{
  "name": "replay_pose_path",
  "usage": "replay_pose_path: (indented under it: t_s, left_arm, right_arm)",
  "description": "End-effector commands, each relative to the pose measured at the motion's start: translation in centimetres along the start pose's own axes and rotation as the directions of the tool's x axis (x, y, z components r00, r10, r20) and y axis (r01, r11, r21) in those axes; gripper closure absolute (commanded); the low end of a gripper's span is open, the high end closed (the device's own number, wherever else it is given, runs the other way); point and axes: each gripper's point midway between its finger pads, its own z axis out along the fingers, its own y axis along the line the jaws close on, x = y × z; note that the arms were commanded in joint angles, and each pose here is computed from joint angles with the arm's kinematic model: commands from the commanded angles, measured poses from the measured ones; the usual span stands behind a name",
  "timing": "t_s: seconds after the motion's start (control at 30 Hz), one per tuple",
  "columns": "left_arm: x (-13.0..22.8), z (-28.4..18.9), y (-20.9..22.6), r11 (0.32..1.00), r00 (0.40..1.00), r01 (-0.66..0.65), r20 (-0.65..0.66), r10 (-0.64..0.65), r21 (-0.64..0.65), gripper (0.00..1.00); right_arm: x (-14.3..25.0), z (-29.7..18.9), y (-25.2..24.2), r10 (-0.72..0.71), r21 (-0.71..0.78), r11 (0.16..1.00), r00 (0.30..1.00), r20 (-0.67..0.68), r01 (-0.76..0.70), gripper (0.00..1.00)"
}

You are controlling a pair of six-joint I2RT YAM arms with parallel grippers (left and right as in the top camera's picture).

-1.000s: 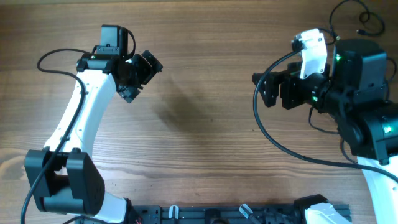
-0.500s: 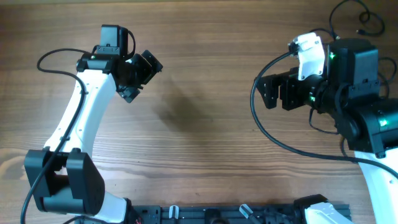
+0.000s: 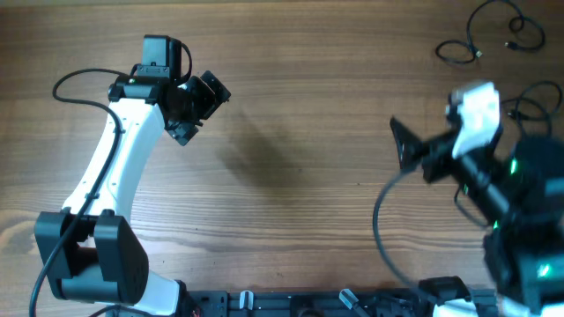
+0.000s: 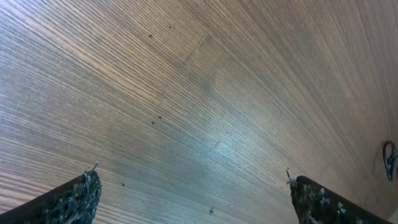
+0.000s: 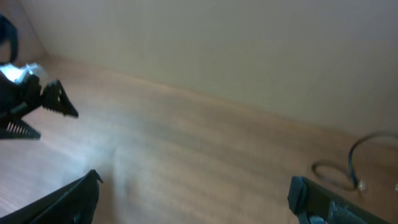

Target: Untangle cables

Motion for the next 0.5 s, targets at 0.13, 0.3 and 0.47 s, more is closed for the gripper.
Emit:
replay_pose_path:
  t_s: [0.13, 0.3, 0.47]
  left_arm:
    - [0.0, 0.3, 0.1, 1.0, 1.0, -0.022, 0.0, 0.022, -0.011, 0.0]
    - [0.0, 0.3, 0.1, 1.0, 1.0, -0.022, 0.0, 0.022, -0.011, 0.0]
    - [0.0, 0.3, 0.1, 1.0, 1.0, -0.022, 0.0, 0.022, -0.011, 0.0]
  right_arm:
    - [5.9, -1.5, 3.2, -0.08, -0.074, 0.992, 0.961, 0.264, 0.103, 0.0]
    - [8.9, -1.3, 4.5, -0.11, -0.086, 0.985, 0.924, 0.366, 0.151, 0.0]
    - [11.2, -0.8, 5.1, -0.122, -0.089, 0.981, 0.899, 0.42, 0.175, 0.0]
